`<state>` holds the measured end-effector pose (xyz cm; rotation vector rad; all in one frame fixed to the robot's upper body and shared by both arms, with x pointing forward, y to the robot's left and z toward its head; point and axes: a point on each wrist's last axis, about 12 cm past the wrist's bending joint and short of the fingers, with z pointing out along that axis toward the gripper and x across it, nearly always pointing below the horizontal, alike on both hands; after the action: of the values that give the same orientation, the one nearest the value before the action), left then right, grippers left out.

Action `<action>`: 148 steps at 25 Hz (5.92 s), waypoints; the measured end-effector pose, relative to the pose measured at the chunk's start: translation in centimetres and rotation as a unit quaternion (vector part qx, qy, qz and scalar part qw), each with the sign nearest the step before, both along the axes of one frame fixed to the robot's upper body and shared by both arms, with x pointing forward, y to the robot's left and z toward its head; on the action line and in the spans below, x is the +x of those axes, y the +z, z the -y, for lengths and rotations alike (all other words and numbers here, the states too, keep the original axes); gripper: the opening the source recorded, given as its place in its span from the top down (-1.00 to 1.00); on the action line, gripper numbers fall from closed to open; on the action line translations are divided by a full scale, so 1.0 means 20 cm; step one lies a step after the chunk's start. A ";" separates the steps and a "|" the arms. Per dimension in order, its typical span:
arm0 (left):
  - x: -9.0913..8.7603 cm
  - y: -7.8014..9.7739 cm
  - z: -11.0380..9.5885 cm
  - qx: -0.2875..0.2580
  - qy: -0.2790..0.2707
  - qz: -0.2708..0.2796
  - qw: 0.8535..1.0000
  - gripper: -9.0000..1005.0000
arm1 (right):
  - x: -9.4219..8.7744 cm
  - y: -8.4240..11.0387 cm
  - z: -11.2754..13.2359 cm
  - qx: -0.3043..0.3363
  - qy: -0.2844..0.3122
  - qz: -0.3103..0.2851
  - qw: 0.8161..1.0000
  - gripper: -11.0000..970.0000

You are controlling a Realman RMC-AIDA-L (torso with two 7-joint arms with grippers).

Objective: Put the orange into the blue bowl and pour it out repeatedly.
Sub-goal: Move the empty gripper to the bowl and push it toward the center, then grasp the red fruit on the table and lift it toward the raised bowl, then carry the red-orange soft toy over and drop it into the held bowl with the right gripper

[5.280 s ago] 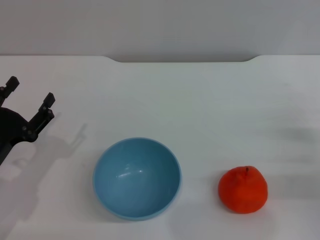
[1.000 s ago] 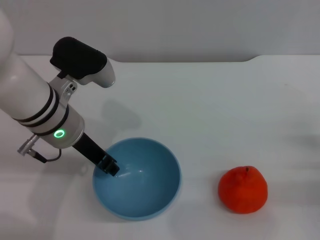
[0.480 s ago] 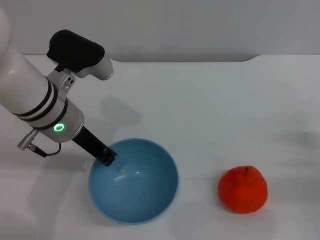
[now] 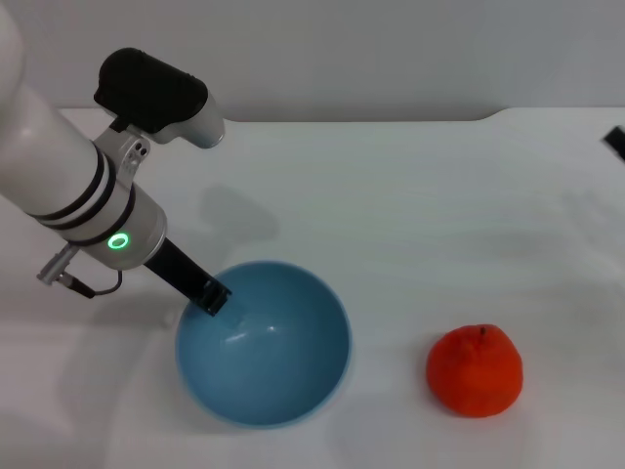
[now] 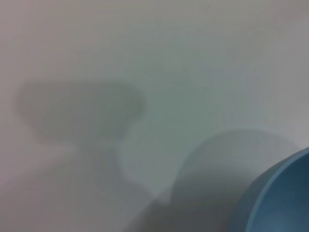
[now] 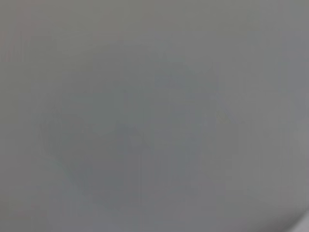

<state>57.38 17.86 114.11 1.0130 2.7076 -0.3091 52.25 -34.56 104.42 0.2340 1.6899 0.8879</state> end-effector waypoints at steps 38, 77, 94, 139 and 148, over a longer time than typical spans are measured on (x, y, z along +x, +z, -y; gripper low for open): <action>0.02 0.04 0.03 -0.011 -0.008 0.042 0.999 0.98 | 0.31 0.45 -0.68 -0.337 0.418 -0.343 0.771 0.01; 0.03 0.06 0.03 -0.010 -0.013 0.047 0.999 0.98 | 0.24 0.41 -0.70 -0.406 0.414 -0.421 0.698 0.12; 0.03 0.06 0.03 -0.010 -0.015 0.046 0.999 0.99 | 0.23 0.40 -0.69 -0.411 0.415 -0.403 0.705 0.60; 0.04 0.13 0.35 -0.029 -0.059 0.029 0.997 0.98 | 0.21 0.98 -0.99 -0.438 0.500 -0.117 0.738 0.33; 0.05 0.18 0.32 -0.050 -0.061 0.076 0.994 0.98 | 0.23 1.00 -0.75 -0.387 0.442 -0.155 0.794 0.01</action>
<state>58.33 11.51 117.75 1.1268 2.4761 -0.3687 56.80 -19.58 124.46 -1.1158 2.3636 0.7186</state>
